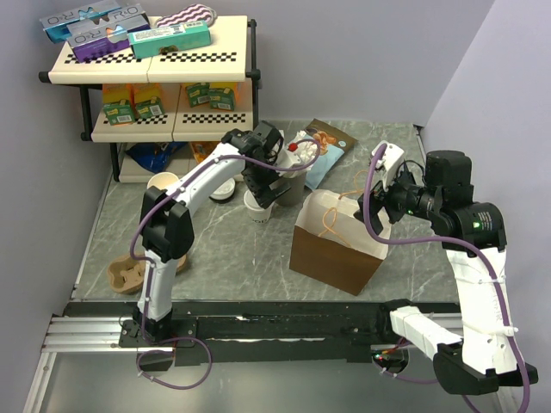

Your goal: Pack the takeout coffee

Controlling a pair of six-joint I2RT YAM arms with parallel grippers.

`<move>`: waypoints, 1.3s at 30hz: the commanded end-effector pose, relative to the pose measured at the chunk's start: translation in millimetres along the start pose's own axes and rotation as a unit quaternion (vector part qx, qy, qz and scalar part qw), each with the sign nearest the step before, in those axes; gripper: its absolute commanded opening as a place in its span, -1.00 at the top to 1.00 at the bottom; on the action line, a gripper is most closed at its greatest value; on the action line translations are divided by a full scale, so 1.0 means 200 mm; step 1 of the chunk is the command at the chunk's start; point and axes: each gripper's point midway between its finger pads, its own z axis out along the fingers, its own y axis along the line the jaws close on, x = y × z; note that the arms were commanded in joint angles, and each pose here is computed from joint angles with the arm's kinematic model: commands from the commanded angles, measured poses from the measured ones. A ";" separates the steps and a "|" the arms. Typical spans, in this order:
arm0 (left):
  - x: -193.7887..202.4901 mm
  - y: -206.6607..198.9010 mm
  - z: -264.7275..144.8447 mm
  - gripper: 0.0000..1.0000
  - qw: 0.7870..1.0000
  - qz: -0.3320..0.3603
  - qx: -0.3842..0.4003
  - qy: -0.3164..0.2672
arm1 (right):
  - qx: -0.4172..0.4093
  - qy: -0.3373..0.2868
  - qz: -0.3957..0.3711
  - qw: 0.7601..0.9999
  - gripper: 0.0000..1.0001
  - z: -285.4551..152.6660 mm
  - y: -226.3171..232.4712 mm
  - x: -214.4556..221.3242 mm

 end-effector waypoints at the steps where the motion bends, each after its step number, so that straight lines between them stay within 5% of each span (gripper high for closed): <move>1: -0.04 0.01 -0.04 -0.99 1.000 -0.014 0.000 -0.013 | 0.004 -0.013 -0.003 1.000 -0.99 -0.01 0.00 -0.02; 29: -0.01 -0.03 -0.11 -0.32 1.000 -0.029 0.008 -0.006 | 0.006 -0.020 -0.003 1.000 -0.99 -0.02 0.00 -0.02; 32: -0.01 -0.04 -0.18 -0.10 0.999 -0.029 0.006 -0.013 | 0.010 -0.021 -0.004 1.000 -0.99 -0.03 0.00 -0.03; 37: 0.06 -0.07 -0.30 0.87 0.999 -0.022 -0.008 -0.021 | 0.013 -0.016 -0.002 1.000 -0.99 -0.02 -0.01 -0.02; 39: 0.11 -0.09 -0.31 0.99 1.000 -0.020 -0.006 -0.014 | 0.012 -0.008 -0.003 1.000 -0.99 -0.01 -0.02 -0.01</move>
